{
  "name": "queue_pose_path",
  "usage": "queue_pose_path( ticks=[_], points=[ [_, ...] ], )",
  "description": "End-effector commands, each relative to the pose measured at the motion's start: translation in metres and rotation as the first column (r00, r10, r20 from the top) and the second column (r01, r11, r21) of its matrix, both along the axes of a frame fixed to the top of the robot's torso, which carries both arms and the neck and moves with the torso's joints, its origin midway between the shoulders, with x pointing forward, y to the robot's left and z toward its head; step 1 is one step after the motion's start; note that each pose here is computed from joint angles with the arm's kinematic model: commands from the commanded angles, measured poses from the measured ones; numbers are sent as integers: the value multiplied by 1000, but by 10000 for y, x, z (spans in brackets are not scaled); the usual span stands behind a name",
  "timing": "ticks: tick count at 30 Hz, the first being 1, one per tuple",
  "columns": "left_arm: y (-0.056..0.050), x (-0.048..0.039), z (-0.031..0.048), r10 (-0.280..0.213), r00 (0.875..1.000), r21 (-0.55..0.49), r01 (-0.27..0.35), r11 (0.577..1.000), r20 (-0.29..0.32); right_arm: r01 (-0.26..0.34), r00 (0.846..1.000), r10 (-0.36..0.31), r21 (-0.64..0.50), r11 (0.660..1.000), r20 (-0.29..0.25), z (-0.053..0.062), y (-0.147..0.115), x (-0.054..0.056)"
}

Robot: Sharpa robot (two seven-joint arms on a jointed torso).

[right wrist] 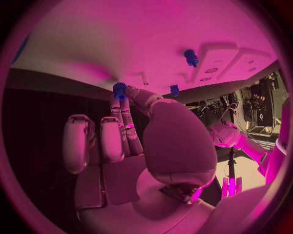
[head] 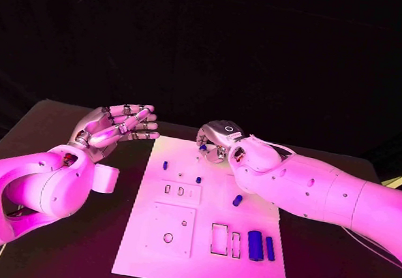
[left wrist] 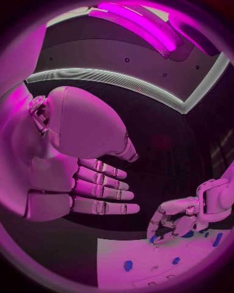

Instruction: Assemble the parts on the task board

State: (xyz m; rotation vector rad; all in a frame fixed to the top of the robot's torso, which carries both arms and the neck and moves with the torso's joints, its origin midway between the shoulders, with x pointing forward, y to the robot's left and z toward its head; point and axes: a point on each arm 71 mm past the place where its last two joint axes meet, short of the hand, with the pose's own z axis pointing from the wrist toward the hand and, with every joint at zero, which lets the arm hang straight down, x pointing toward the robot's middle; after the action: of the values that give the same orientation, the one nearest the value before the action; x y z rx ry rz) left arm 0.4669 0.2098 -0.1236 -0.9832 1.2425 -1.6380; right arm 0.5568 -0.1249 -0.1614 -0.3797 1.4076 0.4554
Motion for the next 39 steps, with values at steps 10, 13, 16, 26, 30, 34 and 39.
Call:
queue_pose_path(
  ticks=[10,13,16,26,30,34,39],
  points=[
    [-1,5,20,0,1000,-1,0,1000,4,7,1000,-8,-3,1000,-14,-21,-26,32],
    [6,7,21,2,1000,0,-2,1000,4,9,1000,-9,-1,1000,-15,-20,-52,21],
    [20,10,21,5,1000,1,-5,1000,4,14,1000,-14,8,1000,-14,-11,-122,-19],
    [91,20,24,19,1000,10,-20,1000,12,144,989,-135,182,973,-63,201,-761,-194],
    [128,36,23,27,999,21,-28,999,23,194,979,-172,236,952,-110,272,-1036,-267],
    [158,50,19,34,999,26,-35,999,27,256,959,-211,261,931,-187,288,-1265,-296],
    [160,62,11,33,999,28,-34,999,27,316,931,-251,242,918,-263,262,-1483,-292]
  ],
)
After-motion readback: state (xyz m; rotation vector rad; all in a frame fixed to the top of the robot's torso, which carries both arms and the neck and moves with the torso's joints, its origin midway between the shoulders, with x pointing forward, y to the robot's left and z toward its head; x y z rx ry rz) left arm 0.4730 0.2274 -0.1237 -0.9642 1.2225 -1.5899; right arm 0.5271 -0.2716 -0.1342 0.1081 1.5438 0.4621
